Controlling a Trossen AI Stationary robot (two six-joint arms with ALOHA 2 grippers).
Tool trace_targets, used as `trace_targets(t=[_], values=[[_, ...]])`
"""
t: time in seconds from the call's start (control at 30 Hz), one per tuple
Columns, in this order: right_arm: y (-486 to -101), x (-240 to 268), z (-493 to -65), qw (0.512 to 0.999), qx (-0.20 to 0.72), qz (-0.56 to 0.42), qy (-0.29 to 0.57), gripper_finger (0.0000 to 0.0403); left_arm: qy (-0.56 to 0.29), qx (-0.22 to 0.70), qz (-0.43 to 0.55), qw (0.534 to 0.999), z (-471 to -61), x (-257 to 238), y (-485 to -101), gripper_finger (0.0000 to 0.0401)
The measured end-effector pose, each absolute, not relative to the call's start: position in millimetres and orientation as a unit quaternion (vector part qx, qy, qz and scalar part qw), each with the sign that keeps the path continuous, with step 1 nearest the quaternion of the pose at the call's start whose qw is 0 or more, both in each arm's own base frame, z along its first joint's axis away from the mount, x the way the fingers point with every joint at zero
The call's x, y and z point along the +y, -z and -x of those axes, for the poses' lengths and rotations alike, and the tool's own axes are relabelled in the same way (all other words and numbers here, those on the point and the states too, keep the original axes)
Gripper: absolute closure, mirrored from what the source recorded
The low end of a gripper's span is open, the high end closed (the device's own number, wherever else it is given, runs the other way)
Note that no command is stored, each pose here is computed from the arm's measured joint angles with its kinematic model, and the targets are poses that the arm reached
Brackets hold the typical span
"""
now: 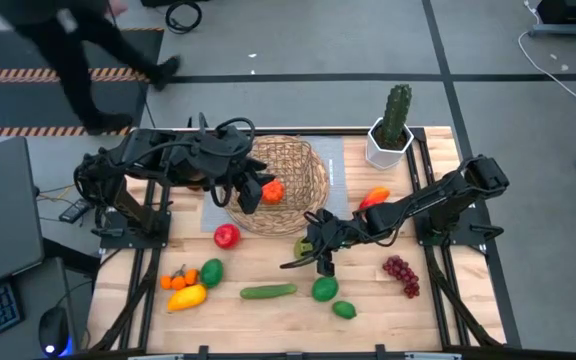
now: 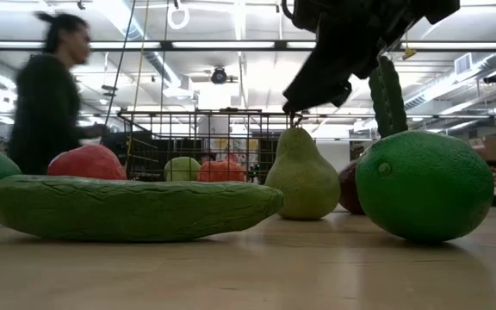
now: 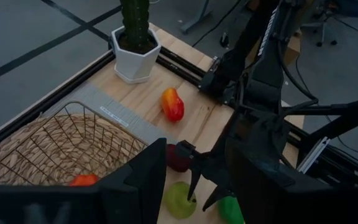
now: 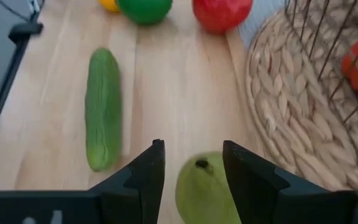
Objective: Build produce basket
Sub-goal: Put the pear into the gold wire basket
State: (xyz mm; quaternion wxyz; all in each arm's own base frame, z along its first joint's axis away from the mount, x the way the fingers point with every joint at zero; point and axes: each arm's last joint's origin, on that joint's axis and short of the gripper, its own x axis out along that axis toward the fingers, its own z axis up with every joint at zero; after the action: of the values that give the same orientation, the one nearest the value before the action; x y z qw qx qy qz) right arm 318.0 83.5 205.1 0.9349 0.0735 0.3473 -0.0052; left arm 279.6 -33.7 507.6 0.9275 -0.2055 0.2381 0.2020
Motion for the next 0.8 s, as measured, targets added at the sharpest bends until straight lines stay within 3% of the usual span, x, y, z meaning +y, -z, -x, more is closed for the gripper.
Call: trace_targets(t=[0.8], values=[[-193,78,-324,0.924,0.365,-0.111,0.013,0.0244,-0.204,0.242,0.206,0.926,-279,-34,-507,0.0229]])
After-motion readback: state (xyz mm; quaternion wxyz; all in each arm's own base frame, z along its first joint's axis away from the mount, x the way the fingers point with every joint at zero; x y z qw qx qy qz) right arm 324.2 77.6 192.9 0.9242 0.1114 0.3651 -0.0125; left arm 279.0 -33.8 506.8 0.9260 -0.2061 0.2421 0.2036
